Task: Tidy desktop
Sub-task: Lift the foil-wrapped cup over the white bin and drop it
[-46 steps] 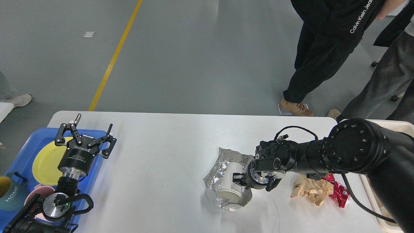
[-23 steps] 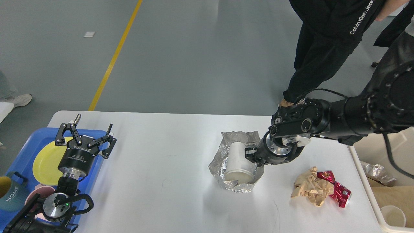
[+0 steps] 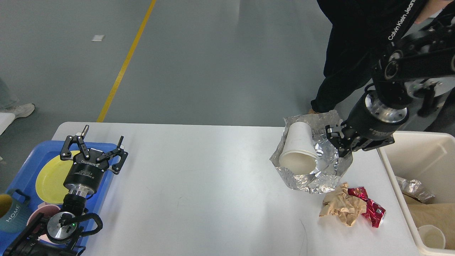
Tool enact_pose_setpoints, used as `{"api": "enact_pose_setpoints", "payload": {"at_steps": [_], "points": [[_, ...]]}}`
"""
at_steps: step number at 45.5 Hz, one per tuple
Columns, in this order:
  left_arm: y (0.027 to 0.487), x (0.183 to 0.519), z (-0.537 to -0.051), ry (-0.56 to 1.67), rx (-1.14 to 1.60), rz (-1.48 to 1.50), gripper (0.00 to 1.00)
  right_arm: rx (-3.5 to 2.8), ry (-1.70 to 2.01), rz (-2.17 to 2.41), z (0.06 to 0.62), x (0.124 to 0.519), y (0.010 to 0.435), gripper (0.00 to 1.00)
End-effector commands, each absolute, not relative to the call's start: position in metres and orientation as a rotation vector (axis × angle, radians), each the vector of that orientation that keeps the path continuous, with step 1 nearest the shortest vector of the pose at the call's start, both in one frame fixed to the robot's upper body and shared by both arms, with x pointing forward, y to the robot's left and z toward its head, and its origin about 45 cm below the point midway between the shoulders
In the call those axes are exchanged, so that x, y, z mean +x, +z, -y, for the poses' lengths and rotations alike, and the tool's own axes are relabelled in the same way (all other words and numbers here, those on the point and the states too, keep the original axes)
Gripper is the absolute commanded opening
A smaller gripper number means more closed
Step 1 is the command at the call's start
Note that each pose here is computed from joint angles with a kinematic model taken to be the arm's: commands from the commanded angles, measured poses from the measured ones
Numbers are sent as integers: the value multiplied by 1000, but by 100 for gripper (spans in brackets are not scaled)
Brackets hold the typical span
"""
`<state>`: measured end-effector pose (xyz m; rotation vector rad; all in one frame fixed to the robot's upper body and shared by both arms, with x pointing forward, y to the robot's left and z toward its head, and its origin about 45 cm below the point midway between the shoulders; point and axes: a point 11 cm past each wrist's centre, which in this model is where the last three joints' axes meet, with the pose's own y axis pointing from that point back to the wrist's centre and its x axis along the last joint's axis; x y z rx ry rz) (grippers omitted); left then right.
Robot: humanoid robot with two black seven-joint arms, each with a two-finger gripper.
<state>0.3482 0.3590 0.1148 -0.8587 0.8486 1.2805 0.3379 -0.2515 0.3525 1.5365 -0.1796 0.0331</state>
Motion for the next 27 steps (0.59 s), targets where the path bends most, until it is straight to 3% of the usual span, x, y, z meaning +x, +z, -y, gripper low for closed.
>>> {"api": "enact_pose_setpoints", "payload": {"at_steps": [1,12,27], "points": [[114,348,-359,1281,-858,-849,97,1540,15,201,262,335,362,0],[115,348,-359,1280,-859,-848,97,1575,-72,280,300,331,358,0],[115,348,-359,1280,-859,-848,97,1341,-300,612,512,303,324,0]]}}
